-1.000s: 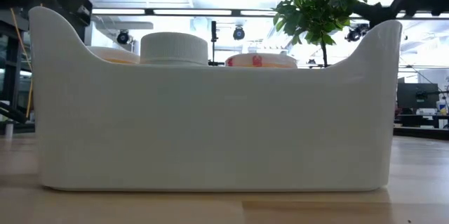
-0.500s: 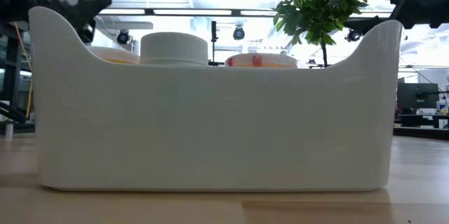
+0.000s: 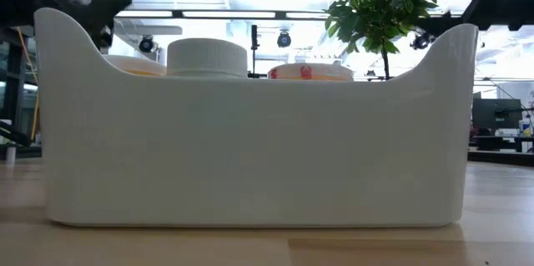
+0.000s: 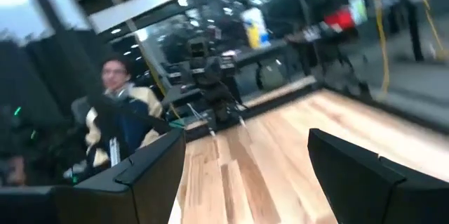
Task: Pick and place pill bottles into a basket
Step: Return to Home Position
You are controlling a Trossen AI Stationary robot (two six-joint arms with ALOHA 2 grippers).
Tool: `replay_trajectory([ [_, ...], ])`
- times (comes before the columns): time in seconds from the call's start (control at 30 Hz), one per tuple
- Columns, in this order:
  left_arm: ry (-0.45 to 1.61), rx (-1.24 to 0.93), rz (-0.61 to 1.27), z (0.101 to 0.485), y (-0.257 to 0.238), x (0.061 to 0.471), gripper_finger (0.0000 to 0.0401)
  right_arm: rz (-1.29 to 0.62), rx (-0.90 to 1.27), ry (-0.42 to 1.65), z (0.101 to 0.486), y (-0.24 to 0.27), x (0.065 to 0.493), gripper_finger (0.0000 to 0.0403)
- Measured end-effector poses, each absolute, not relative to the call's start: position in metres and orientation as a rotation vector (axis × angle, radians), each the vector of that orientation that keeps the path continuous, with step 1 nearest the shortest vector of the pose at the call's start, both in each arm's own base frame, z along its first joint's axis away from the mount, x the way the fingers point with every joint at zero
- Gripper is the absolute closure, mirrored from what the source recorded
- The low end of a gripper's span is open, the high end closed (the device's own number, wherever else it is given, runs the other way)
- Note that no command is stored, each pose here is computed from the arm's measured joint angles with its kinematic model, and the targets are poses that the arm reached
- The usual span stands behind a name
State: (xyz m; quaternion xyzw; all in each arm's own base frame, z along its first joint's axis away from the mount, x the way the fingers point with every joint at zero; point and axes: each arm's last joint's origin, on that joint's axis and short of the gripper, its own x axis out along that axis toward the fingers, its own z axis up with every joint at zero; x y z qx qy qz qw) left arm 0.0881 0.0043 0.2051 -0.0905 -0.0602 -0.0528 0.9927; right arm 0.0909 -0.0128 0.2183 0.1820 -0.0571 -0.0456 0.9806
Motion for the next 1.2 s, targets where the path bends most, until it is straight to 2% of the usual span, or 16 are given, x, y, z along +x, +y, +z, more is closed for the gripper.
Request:
replay_trajectory([
  [0.13, -0.175, -0.095, -0.128, 0.210, 0.003, 0.087, 0.0185, -0.019, 0.256, -0.111, 0.220, -0.010, 0.091, 0.0111],
  [0.43, -0.130, -0.021, -0.139, 0.205, 0.003, 0.088, 0.0185, -0.001, 0.179, -0.066, 0.216, -0.010, 0.091, 0.0111],
  [0.63, -0.102, -0.001, -0.163, 0.202, 0.002, 0.088, 0.0185, 0.158, 0.158, -0.021, 0.212, -0.005, 0.091, 0.0111],
  [0.8, -0.100, -0.005, -0.166, 0.202, 0.002, 0.088, 0.0185, 0.230, 0.188, -0.145, 0.190, -0.003, 0.097, 0.0111],
  [1.2, -0.061, 0.016, -0.165, 0.192, 0.003, 0.091, 0.0185, 0.160, 0.169, -0.101, 0.178, -0.005, 0.099, 0.0111],
])
